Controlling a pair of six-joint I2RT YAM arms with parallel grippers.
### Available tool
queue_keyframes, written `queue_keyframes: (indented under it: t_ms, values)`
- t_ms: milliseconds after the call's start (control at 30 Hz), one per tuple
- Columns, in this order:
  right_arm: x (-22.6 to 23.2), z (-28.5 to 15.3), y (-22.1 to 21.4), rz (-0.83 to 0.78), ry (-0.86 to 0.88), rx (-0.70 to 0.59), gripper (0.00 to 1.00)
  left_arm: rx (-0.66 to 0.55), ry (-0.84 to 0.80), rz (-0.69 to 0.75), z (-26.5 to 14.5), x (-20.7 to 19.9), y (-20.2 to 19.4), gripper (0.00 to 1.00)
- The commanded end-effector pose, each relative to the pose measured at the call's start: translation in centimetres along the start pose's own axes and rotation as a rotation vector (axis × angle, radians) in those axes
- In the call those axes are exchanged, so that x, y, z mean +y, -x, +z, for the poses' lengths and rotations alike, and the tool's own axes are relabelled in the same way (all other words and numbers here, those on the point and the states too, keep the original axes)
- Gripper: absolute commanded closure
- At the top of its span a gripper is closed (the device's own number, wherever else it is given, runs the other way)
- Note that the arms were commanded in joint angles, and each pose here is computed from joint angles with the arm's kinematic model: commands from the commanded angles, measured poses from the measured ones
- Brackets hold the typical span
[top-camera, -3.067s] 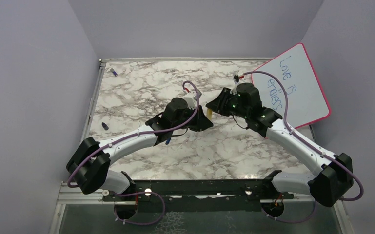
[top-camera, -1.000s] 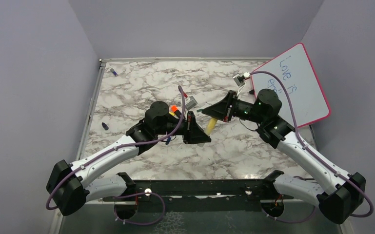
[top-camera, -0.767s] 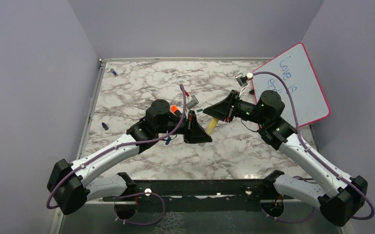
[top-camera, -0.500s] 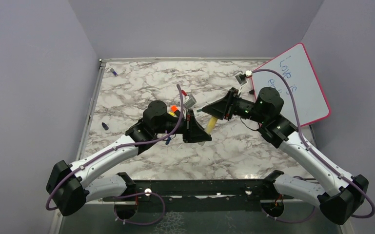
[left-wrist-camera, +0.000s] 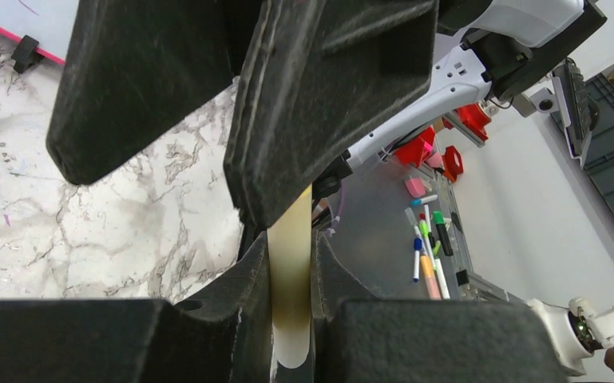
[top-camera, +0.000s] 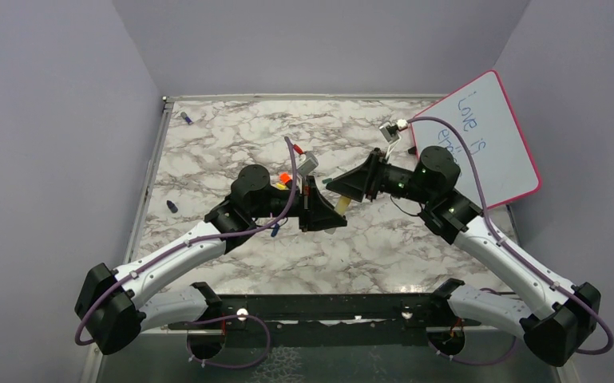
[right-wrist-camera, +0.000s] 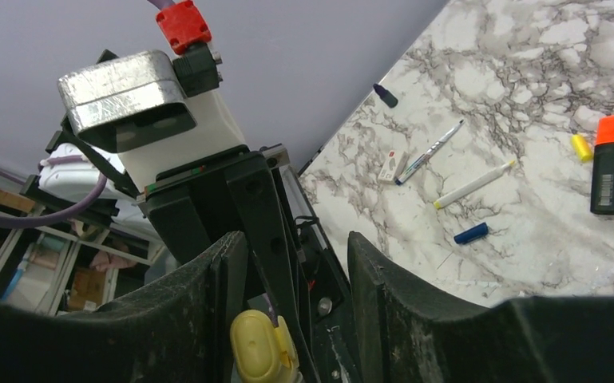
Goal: Insert the pens into the pen caps
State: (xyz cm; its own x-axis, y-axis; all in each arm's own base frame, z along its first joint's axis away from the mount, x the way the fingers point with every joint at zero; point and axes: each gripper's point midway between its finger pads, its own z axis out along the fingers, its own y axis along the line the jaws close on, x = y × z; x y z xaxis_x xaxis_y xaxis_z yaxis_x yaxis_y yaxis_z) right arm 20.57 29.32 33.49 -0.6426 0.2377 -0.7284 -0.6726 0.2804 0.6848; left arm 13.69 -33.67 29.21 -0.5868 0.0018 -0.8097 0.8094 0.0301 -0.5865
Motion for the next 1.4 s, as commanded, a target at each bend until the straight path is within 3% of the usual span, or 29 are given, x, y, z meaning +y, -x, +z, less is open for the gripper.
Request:
queue_keyframes:
  t_ms: [0, 100, 233, 367, 600, 867, 1200, 1367]
  values:
    - [1.5, -0.3, -0.5, 0.006, 0.084, 0.002, 0.48, -0.057, -0.016, 0.055, -0.1, -0.8, 1.7, 1.0]
    - [1.3, -0.4, -1.0, 0.028, 0.087, 0.003, 0.58, -0.066, -0.028, 0.065, -0.2, -1.2, 2.0, 1.0]
    - [1.2, -0.5, -1.8, 0.047, 0.111, 0.017, 0.84, -0.072, -0.049, 0.069, -0.2, -1.8, 2.4, 1.0]
    - [1.3, -0.6, -3.5, 0.069, 0.165, 0.074, 0.98, -0.119, -0.066, 0.092, -0.2, -3.0, 4.5, 1.0]
    - [2.2, -1.6, -5.6, 0.079, 0.262, 0.143, 0.99, -0.246, -0.041, 0.146, 0.0, -4.2, 9.3, 1.0]
    - [3.7, -2.8, -6.9, 0.053, 0.405, 0.175, 0.99, -0.311, -0.085, 0.281, 0.5, -6.5, 13.7, 1.0]
    - [3.5, -3.1, -7.4, 0.061, 0.397, 0.182, 0.99, -0.315, -0.087, 0.332, 0.9, -6.5, 14.7, 1.0]
    - [3.1, -2.9, -7.3, 0.064, 0.347, 0.198, 0.99, -0.309, -0.001, 0.301, -0.4, -4.6, 14.6, 1.0]
